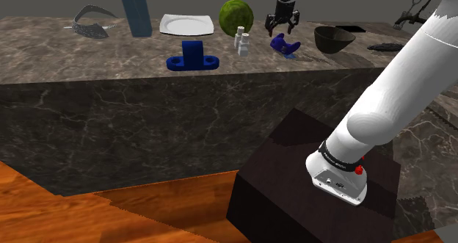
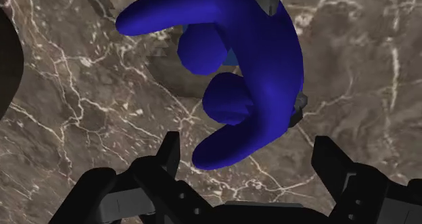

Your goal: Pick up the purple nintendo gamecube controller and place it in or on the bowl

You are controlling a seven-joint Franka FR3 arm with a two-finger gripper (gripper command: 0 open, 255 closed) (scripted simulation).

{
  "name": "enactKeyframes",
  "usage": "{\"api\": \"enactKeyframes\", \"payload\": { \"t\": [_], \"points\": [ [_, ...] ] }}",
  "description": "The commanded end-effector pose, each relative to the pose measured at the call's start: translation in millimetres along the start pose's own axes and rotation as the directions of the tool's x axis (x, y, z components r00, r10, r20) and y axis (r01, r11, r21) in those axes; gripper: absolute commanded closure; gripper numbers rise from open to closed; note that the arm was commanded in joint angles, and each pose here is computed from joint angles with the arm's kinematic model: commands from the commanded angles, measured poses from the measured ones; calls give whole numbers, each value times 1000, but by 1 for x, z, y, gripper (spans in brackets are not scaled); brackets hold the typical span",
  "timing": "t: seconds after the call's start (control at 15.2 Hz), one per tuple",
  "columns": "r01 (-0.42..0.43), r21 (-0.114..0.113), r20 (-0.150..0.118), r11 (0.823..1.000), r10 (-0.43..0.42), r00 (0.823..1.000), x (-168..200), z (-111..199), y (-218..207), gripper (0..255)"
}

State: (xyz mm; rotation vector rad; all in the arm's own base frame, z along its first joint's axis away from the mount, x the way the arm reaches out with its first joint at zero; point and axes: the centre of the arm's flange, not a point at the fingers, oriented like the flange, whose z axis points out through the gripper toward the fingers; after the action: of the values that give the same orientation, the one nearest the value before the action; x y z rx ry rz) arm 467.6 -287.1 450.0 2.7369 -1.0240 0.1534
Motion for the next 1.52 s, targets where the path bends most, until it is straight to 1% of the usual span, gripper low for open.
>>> {"api": "enactKeyframes", "payload": {
  "t": [0.0,0.4,0.92,0.99,1.45],
  "points": [
    [-82,-20,-11,996,82,997,0,8,-10,0],
    [-82,-20,-11,996,82,997,0,38,-9,0],
    [-82,-20,-11,996,82,997,0,38,-9,0],
    [-82,-20,-11,996,82,997,0,38,-9,255],
    [-82,-20,-11,996,82,997,0,37,-9,255]
  ]
}}
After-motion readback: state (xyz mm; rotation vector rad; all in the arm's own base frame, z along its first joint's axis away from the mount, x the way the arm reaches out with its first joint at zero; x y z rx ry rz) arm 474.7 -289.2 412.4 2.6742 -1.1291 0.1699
